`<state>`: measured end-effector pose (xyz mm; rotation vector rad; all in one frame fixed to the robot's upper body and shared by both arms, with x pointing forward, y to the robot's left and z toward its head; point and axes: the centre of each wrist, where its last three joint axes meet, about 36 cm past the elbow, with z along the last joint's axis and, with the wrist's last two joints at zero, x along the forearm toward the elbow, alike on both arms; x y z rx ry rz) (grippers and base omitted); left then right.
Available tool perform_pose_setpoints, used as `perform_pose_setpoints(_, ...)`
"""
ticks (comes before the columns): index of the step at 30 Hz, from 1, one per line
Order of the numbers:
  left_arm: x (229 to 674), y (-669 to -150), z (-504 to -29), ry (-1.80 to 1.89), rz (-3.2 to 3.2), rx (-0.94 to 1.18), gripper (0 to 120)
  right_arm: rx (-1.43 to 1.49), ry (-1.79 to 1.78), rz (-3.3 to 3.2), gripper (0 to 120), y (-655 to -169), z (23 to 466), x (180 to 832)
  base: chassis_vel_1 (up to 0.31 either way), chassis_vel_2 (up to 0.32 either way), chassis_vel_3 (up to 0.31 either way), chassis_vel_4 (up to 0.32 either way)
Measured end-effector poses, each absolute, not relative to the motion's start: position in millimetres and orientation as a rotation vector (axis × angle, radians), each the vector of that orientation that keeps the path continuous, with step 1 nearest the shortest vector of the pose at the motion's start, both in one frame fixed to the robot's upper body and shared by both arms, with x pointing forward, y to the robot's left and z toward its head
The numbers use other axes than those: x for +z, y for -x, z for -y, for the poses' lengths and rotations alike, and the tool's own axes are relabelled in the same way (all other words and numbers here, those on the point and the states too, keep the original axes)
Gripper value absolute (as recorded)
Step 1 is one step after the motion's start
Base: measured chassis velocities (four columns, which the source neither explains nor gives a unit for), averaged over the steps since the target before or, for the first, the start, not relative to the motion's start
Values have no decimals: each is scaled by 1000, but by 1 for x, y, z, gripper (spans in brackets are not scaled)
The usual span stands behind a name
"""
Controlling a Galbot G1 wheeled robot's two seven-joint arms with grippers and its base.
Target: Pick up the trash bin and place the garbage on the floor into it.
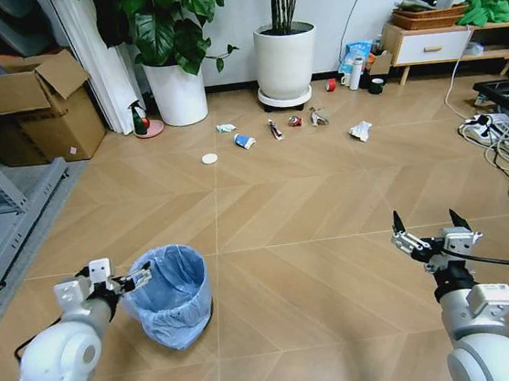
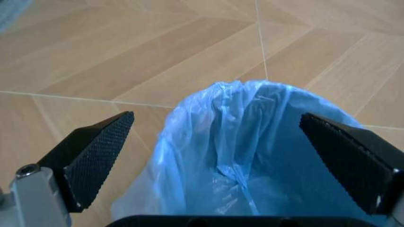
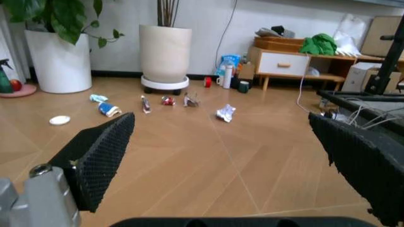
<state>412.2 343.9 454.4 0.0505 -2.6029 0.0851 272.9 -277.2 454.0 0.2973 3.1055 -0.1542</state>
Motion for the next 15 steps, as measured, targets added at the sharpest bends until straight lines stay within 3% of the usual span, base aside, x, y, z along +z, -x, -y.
perform_pose_setpoints(6,429,-448,-352,-52,2516,99,100,-155,-308,-3115,100,-275,278,448,0,0,0,0)
perform_pose_setpoints(15,412,-460,-363,-76,2441,87,100,-152,-315,-3111,100,-276,279,446,0,0,0,0)
